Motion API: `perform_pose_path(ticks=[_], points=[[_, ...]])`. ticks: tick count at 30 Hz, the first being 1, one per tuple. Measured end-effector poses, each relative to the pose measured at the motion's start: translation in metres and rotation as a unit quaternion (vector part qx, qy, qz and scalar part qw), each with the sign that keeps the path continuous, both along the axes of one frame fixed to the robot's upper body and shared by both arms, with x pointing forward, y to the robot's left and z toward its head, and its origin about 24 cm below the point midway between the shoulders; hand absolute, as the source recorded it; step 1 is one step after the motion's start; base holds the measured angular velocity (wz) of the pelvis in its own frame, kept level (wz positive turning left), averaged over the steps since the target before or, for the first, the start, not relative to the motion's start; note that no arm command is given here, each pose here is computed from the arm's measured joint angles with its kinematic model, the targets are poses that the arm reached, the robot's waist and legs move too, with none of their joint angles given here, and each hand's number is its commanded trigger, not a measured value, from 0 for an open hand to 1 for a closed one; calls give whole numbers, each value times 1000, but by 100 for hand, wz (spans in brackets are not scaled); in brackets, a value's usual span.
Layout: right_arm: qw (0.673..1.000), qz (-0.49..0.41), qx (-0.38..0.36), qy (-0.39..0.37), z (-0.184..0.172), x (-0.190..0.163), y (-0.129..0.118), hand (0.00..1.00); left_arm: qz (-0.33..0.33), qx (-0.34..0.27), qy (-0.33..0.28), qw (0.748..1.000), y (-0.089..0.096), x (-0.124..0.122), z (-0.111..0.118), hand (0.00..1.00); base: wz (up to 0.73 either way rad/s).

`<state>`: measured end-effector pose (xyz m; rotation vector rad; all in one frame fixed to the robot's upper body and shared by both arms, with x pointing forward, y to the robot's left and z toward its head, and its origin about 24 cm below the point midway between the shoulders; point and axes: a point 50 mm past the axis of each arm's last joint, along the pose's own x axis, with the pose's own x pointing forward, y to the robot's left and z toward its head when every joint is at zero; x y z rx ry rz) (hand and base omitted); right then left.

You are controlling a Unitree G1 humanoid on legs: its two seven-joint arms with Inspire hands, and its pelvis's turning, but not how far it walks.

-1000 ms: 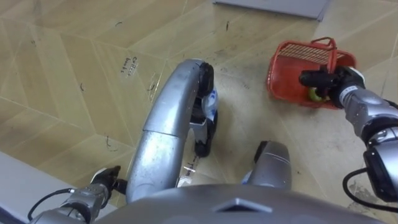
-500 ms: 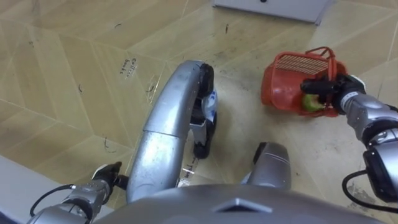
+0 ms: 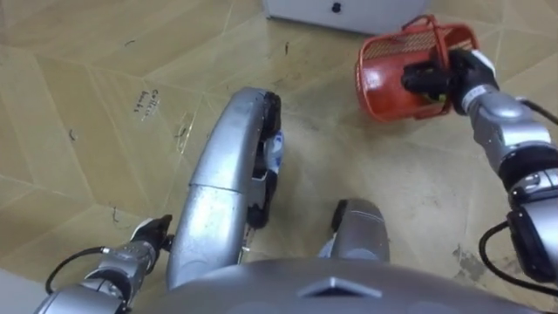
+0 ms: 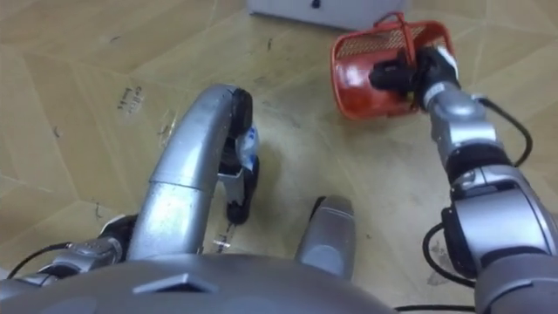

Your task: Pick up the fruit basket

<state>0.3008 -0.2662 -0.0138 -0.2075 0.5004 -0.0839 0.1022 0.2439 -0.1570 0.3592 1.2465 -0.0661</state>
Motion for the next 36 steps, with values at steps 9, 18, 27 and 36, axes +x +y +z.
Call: perform_pose_path(ticks=[9,18,27,36], points=[[997,32,3,-72,29,17,18,100,27,10,-91,995,4,46,17,0,-9],[988,45,32,-143,64,25,28,100,68,26,-16,997,6,-9,2,0,-52],[973,89,4,-211,90,18,48,100,96,59,-26,993,15,-8,5,0,-35],[952,109,59,-279,129,14,48,100,159,64,33,985,18,-56,-2,0,0]])
